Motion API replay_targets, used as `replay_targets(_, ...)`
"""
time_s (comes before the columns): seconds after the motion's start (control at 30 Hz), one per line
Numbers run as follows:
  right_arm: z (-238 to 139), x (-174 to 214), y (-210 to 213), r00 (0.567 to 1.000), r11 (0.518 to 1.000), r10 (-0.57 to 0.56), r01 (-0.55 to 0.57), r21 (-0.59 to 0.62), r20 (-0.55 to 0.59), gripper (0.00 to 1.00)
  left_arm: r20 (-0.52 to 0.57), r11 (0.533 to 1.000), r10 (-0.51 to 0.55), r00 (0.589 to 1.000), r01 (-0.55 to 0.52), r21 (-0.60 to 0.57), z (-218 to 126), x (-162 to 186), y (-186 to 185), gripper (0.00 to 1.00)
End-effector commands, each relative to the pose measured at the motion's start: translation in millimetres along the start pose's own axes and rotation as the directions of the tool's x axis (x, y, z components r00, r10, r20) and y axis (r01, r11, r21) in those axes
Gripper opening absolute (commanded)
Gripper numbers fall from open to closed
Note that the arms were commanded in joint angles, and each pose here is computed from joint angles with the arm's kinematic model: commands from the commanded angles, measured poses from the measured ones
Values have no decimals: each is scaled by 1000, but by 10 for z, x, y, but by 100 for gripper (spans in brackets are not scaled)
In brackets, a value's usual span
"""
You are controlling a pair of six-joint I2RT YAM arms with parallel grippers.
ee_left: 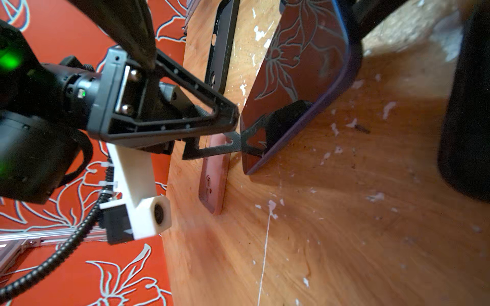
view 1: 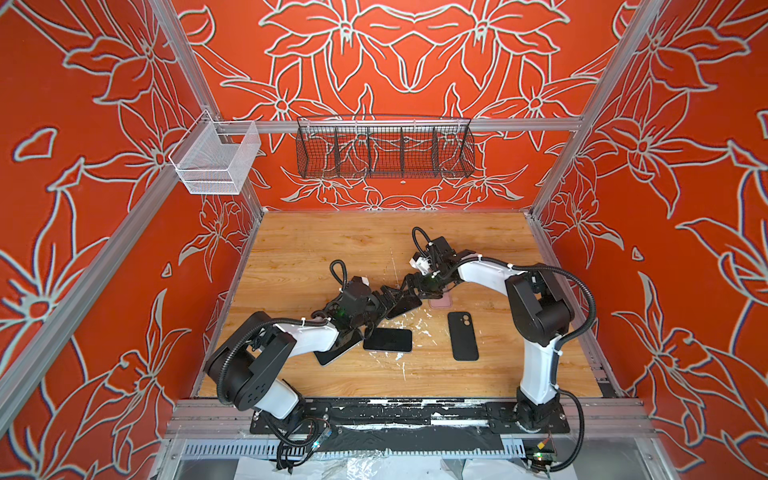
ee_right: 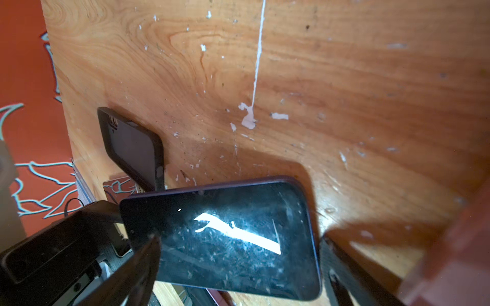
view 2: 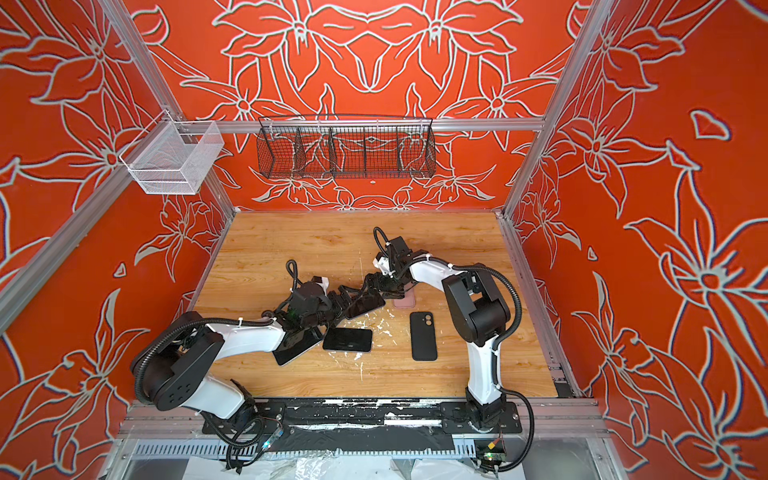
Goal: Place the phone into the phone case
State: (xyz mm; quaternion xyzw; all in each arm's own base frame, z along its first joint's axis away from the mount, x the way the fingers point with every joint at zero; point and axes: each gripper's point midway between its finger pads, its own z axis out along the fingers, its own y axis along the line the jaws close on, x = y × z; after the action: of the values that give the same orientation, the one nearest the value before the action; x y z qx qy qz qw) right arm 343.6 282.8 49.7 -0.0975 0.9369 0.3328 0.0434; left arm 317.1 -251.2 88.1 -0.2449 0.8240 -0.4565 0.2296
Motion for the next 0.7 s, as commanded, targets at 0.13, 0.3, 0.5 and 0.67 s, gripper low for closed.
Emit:
replay_targets(0.13,226,363,-216,989,995,96,-92,35,-117,92,29,998,54,998,-55,33,-33,-60,-175,77)
replay_targets(0.3,251,356,-230,988,994,104,-101,34,-116,92,36,998,58,998,-59,31,-23,-78,-187,61)
replay_targets(0.5,287,358,-246,986,993,117,-114,31,-118,90,32,998,52,998,-53,28,5,-76,-173,49)
replay_targets(0.67,310,367,-254,985,992,122,-120,26,-120,90,24,998,51,998,-51,33,33,-68,-183,37)
